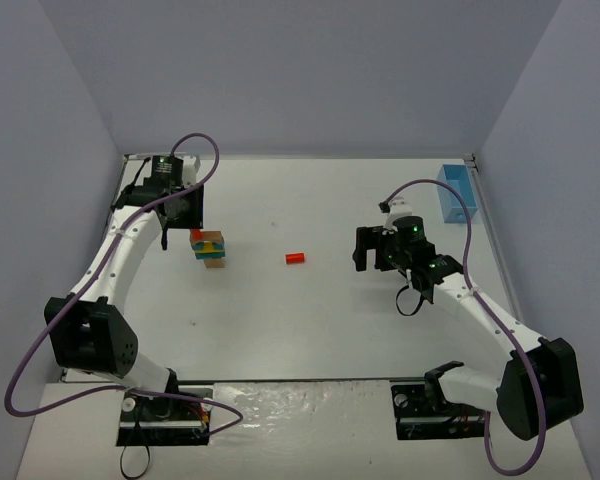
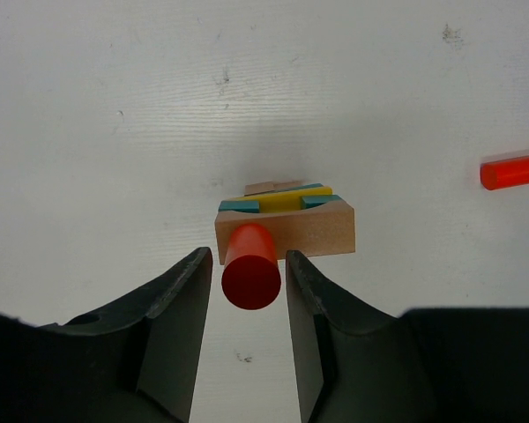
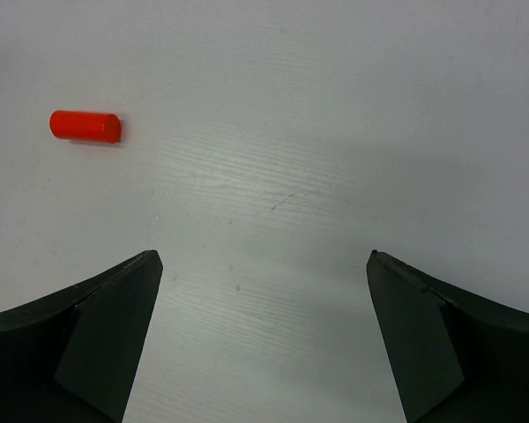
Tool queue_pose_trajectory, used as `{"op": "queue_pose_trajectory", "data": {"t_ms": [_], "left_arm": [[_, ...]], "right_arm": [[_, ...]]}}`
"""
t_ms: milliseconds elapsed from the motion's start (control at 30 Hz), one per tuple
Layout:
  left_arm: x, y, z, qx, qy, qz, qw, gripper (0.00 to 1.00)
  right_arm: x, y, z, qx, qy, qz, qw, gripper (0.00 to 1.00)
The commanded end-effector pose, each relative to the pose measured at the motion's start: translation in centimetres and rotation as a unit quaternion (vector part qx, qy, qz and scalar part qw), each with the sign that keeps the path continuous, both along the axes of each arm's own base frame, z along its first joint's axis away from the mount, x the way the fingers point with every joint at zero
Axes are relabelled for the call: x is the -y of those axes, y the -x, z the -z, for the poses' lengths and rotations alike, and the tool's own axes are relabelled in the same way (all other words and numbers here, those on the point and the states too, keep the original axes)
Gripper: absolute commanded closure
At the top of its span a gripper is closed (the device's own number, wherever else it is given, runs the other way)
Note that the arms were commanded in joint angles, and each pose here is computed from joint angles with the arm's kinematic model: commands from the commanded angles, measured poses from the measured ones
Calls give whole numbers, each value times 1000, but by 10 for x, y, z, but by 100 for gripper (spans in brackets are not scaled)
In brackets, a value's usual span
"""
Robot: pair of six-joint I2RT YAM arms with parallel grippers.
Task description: Build the wood block tower
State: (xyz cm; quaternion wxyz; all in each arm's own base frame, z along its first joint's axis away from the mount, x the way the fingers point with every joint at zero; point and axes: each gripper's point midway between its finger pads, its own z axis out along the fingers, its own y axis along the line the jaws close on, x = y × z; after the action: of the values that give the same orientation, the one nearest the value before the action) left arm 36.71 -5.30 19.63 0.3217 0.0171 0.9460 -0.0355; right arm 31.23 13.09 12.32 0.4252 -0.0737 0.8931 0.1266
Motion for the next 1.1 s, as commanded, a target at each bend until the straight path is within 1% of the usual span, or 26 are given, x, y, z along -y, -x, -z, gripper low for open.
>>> {"op": "queue_pose_trajectory", "data": {"t_ms": [0, 133, 233, 367, 467, 500, 567, 600, 667, 700, 800, 833, 967, 1067], "left_arm": [[0, -2, -27, 44, 3, 1, 999, 59], [2, -2, -36, 55, 10, 3, 998, 54], [2, 1, -51, 74, 10, 2, 997, 51], [3, 12, -74, 102, 24, 2, 995, 50], [7, 28, -94, 129, 44, 7, 991, 49], [7, 29, -91, 124, 45, 6, 991, 49], [8, 49, -107, 148, 58, 8, 987, 49], [8, 55, -103, 144, 61, 7, 988, 49], [5, 64, -101, 148, 60, 4, 987, 49], [3, 71, -98, 147, 59, 1, 987, 49], [1, 86, -89, 138, 58, 3, 989, 49], [2, 93, -82, 130, 61, 2, 990, 49], [1, 108, -75, 129, 66, -1, 989, 49], [3, 113, -73, 127, 75, 1, 989, 49]], "right_arm": [[-2, -10, -11, 24, -10, -2, 1000, 0], [-2, -10, -13, 26, -11, -4, 1000, 0], [-9, -9, -14, 24, -17, -20, 999, 0], [-28, -8, -13, 15, -29, -72, 997, 0], [-53, -8, -14, 8, -33, -126, 992, 0], [-60, -9, -14, 8, -28, -138, 990, 0], [-86, -9, -11, 9, -12, -188, 982, 1], [-94, -8, -8, 16, 6, -219, 976, 2], [-111, -8, 4, 6, 15, -265, 964, 3], [-119, -10, 0, 15, 12, -293, 956, 3], [-133, -19, 15, 6, 17, -333, 943, 3], [-142, -22, 20, 5, 18, -362, 932, 3], [-157, -29, 26, 11, 33, -404, 914, 3], [-168, -36, 38, 8, 47, -427, 903, 5]]}}
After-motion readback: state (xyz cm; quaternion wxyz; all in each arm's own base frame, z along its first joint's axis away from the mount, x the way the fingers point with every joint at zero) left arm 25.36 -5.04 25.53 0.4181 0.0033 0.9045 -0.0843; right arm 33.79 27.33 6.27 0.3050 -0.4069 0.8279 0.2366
